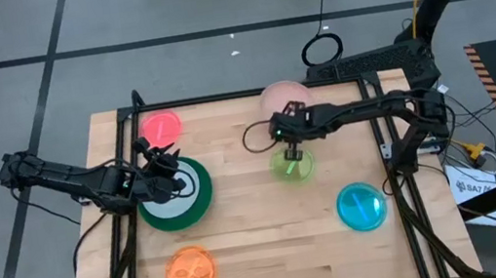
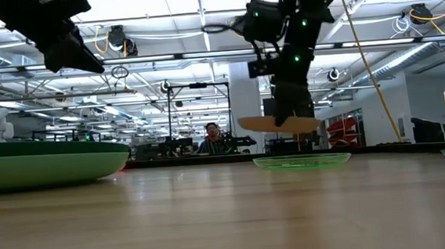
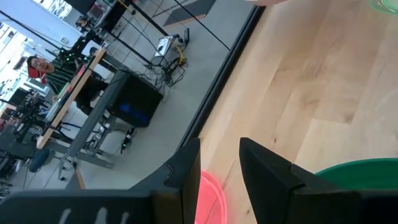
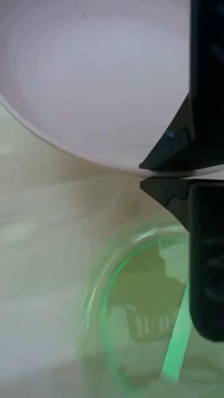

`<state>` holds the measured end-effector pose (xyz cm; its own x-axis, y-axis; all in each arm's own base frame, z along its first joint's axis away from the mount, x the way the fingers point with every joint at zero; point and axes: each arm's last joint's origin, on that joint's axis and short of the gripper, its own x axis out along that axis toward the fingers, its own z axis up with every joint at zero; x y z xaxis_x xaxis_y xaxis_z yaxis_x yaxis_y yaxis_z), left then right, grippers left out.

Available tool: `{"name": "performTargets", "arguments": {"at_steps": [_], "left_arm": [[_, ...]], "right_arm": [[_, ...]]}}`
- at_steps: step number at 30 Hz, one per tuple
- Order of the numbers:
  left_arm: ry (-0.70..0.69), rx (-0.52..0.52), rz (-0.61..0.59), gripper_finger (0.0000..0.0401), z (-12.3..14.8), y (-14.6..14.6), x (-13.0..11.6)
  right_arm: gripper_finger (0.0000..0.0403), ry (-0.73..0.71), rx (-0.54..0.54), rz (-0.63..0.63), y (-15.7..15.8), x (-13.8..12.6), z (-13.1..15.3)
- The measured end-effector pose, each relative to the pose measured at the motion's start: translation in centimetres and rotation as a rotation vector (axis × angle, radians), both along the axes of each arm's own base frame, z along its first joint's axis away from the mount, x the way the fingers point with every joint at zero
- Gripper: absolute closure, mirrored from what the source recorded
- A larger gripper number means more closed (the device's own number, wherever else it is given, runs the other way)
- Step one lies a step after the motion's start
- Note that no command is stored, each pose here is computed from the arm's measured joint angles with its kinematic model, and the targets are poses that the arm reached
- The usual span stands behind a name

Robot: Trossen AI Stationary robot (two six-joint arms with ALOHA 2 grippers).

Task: Stack plastic plates
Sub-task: Stack the light pink plate on top of the light blue plate

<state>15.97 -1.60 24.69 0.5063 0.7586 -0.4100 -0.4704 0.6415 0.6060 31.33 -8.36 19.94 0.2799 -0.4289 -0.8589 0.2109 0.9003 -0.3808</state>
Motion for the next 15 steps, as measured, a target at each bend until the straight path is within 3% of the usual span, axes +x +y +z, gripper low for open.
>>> {"name": "performTargets", "arguments": {"at_steps": [9,15], "left_arm": [[-0.013,0.059,0.033,0.0281,0.3,0.1,-0.1],[-0.086,0.115,0.094,0.0281,1.2,0.4,-0.9]], "right_arm": [[0.0401,-0.116,-0.057,0.209,2.8,4.9,4.5],[0.0401,-0.131,-0.034,0.369,4.0,8.2,5.2]]}}
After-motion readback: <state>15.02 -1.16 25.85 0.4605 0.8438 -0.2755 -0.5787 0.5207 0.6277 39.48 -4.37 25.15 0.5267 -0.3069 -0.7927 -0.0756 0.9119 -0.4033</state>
